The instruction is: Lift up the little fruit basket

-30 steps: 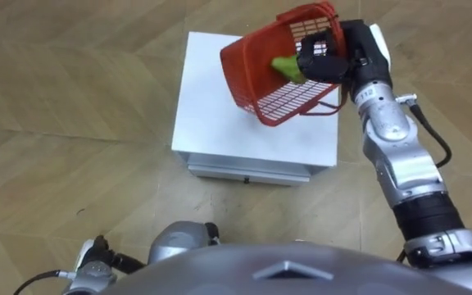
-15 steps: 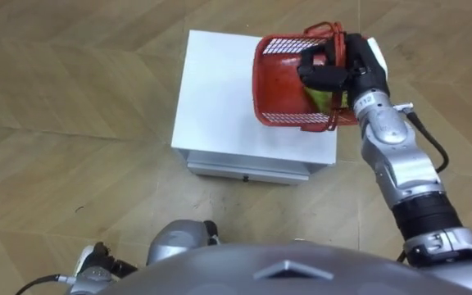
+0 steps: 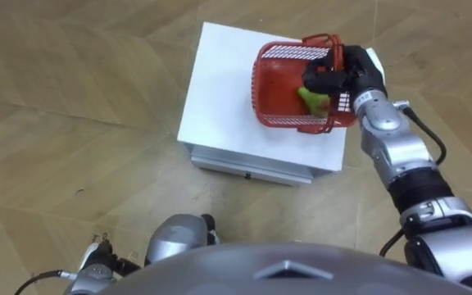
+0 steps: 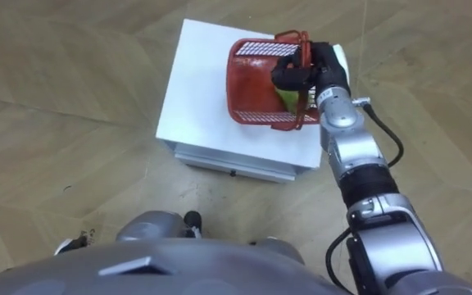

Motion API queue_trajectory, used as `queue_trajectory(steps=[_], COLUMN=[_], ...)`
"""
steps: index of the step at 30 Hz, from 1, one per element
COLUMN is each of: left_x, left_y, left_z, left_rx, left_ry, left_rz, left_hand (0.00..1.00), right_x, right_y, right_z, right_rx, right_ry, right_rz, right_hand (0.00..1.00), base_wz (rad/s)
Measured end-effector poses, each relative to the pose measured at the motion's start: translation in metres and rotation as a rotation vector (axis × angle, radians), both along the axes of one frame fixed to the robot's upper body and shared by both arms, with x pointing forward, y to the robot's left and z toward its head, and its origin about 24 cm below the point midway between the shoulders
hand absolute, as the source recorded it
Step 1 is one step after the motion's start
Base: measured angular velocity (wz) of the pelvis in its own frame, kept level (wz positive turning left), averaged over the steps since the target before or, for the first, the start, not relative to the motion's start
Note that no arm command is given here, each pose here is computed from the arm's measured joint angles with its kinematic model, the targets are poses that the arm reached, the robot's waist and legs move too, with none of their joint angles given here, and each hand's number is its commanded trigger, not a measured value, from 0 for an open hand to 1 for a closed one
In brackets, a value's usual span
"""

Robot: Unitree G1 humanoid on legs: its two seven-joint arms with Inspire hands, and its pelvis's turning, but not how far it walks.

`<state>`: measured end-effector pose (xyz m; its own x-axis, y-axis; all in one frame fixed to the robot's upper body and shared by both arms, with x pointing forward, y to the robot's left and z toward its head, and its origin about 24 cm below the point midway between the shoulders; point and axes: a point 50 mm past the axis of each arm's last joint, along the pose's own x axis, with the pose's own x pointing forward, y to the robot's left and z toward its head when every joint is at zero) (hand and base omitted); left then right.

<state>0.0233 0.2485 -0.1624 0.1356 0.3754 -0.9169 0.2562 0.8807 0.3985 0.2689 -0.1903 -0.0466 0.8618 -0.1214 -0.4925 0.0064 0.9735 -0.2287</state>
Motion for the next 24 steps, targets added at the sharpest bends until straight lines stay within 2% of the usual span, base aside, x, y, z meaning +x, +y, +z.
queue_trajectory(steps=[15, 24], left_x=[0.0, -0.006], left_y=[-0.003, -0.007], left_z=[-0.001, -0.003], left_rx=[-0.007, -0.014], left_ry=[0.002, 0.025], left_rz=[0.002, 0.004], left_hand=[0.0, 0.0], right_x=[0.005, -0.009], right_y=[-0.001, -0.009], right_z=[0.005, -0.015], right_rx=[-0.015, -0.025], right_ry=[-0.021, 0.074], right_rz=[-0.024, -0.052], right_hand=[0.0, 0.0], base_wz=[0.02, 0.0])
